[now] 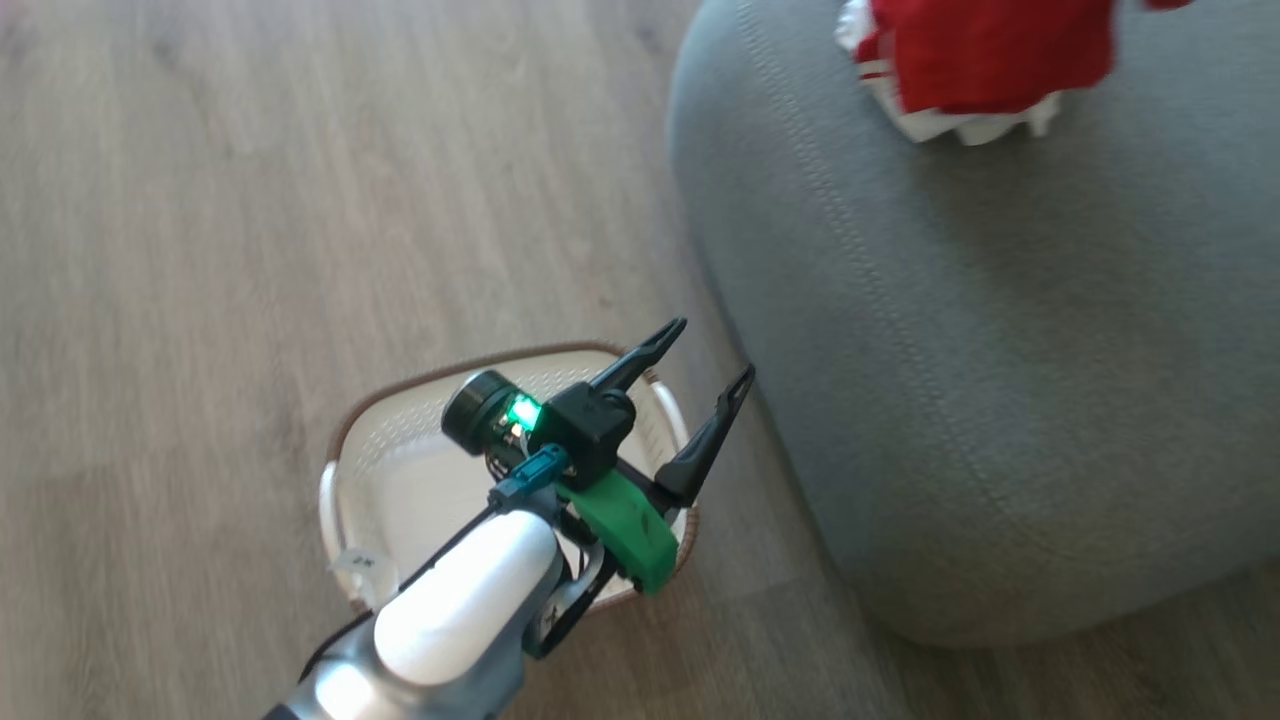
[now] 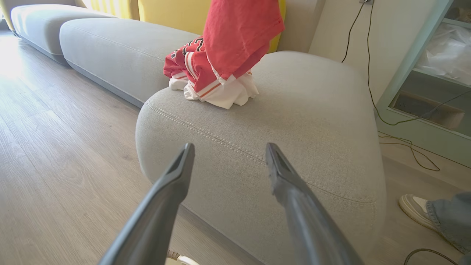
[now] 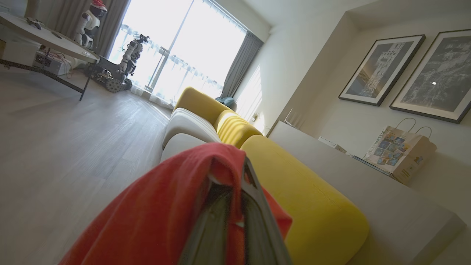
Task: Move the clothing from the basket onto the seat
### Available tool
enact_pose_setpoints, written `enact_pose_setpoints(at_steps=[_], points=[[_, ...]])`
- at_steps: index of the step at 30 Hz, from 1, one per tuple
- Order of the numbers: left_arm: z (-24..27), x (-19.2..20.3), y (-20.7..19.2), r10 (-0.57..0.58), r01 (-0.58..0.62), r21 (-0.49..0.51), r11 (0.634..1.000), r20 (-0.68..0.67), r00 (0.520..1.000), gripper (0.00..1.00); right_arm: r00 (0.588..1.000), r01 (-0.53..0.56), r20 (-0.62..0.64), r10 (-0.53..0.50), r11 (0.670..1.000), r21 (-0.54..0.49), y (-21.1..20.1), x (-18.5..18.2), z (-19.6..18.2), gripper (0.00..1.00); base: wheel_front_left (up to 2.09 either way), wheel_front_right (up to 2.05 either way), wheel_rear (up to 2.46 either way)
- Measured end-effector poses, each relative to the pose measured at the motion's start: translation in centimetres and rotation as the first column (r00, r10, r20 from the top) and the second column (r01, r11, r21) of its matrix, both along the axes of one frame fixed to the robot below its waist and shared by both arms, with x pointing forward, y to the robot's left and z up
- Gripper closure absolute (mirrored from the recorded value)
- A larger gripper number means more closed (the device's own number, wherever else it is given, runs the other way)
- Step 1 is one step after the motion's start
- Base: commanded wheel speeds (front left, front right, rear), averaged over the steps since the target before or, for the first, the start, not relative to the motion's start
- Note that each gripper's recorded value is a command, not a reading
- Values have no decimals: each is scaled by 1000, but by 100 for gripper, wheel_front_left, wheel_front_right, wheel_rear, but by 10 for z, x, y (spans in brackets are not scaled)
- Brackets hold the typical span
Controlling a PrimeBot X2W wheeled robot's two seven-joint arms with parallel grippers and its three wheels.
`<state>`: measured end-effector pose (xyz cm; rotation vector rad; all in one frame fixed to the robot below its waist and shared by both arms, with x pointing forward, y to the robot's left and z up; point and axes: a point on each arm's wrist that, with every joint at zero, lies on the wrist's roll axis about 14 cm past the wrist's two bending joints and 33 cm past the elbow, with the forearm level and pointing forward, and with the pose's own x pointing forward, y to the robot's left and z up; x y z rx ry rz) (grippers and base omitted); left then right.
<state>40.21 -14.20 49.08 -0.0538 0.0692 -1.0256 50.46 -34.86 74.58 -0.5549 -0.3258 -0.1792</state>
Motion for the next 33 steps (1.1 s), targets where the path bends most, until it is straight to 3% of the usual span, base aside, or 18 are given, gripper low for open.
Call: enact_pose_setpoints(at_steps=[5,11,16,21,28,30,31,33], points=[[-1,18,15,44,-44,0,999,13,999,0,994,74,-80,-74,997,-11,-21,35,-14,100,0,0,0],[-2,42,30,88,-87,-8,996,40,995,0,951,173,-265,-159,985,30,-47,70,-94,100,0,0,0],[-16,54,46,128,-128,12,992,24,992,0,914,185,-381,-138,979,90,-36,91,-166,100,0,0,0],[-28,58,60,162,-162,36,986,3,987,0,848,174,-520,-100,980,95,-11,97,-238,100,0,0,0],[-30,58,68,178,-179,42,983,5,984,0,780,198,-618,-96,975,99,-1,90,-278,100,0,0,0],[-31,59,67,177,-177,41,983,4,984,0,765,199,-638,-89,975,103,3,88,-287,47,0,0,0],[-31,59,66,176,-176,42,983,2,984,0,756,200,-650,-82,974,109,5,87,-292,1,0,0,0],[-32,59,65,173,-173,42,984,1,985,0,733,195,-677,-68,974,113,11,82,-303,0,0,0,0]])
